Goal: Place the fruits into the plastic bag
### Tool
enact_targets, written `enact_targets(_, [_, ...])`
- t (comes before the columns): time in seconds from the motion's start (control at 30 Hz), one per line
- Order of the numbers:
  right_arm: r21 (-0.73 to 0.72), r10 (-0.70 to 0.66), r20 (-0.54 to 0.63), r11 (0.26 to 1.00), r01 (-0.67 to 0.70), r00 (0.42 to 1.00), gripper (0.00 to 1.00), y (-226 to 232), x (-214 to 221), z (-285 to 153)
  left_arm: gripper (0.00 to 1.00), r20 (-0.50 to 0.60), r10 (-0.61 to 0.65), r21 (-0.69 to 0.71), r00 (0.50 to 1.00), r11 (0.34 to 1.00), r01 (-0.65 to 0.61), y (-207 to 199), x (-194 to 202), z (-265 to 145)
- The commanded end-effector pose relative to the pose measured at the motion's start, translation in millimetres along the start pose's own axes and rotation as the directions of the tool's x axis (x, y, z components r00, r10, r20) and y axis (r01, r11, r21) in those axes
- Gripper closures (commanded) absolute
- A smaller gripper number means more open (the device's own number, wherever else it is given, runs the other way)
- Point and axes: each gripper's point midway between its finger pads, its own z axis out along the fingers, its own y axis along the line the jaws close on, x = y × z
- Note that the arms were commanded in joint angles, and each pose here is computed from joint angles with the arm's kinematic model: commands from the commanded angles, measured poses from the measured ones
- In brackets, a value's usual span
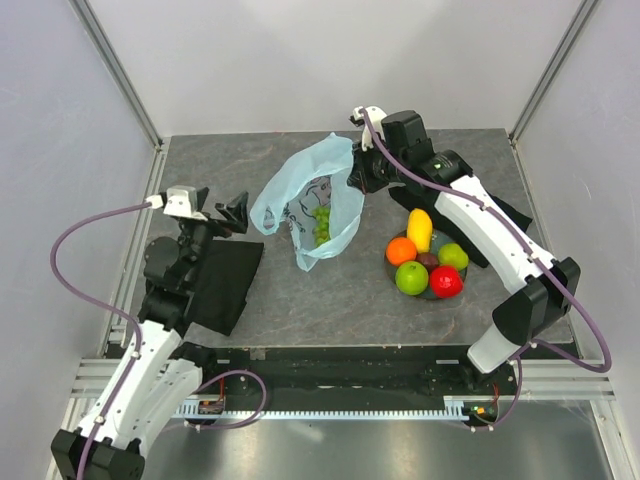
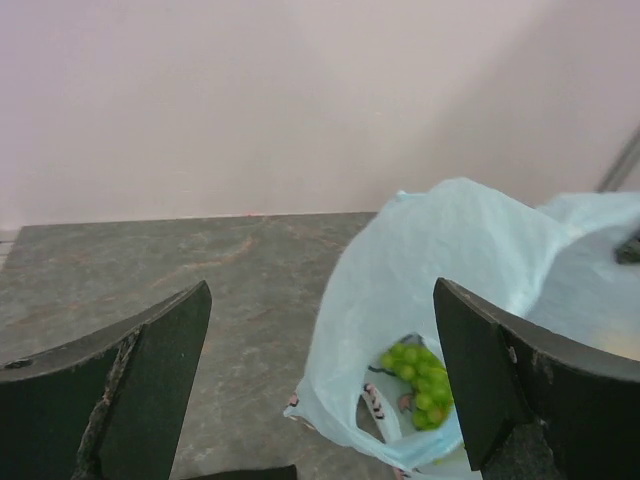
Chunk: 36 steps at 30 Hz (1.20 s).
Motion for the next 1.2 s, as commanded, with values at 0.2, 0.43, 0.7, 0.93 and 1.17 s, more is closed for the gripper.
enact_targets(0.2, [-0.002,0.000,0.041,1.000,0.001,0.999,1.00,1.8,-22.6,-6.5,0.01,-0.332,0.020,0.453,0.943,0.880,0.141,-110.8,48.6,-16.8])
enact_targets(0.43, [-0.011,0.003,0.037,1.000,-0.003,0.999,1.00,3.2,-22.7,-4.9,0.01,-0.386,0.067,0.421,0.920,0.900,0.111,-116.7,70.8,-21.9])
enact_targets(0.7, [-0.022,0.000,0.034,1.000,0.001,0.999,1.00,5.6,-21.6,-4.9,0.24,-0.471,0.094,0.318,0.877,0.946,0.069,-102.9,97.9,-3.9])
enact_targets(0.93, [-0.032,-0.004,0.025,0.999,0.004,1.000,1.00,5.5,-19.1,-0.2,0.82,-0.465,0.052,0.305,0.884,0.947,0.104,-108.9,85.4,4.8])
enact_targets(1.17, [0.007,-0.043,0.031,0.999,0.043,0.999,1.00,-2.9,-24.5,4.6,0.98,-0.427,0.014,0.401,0.904,0.899,0.176,-135.0,19.0,2.1])
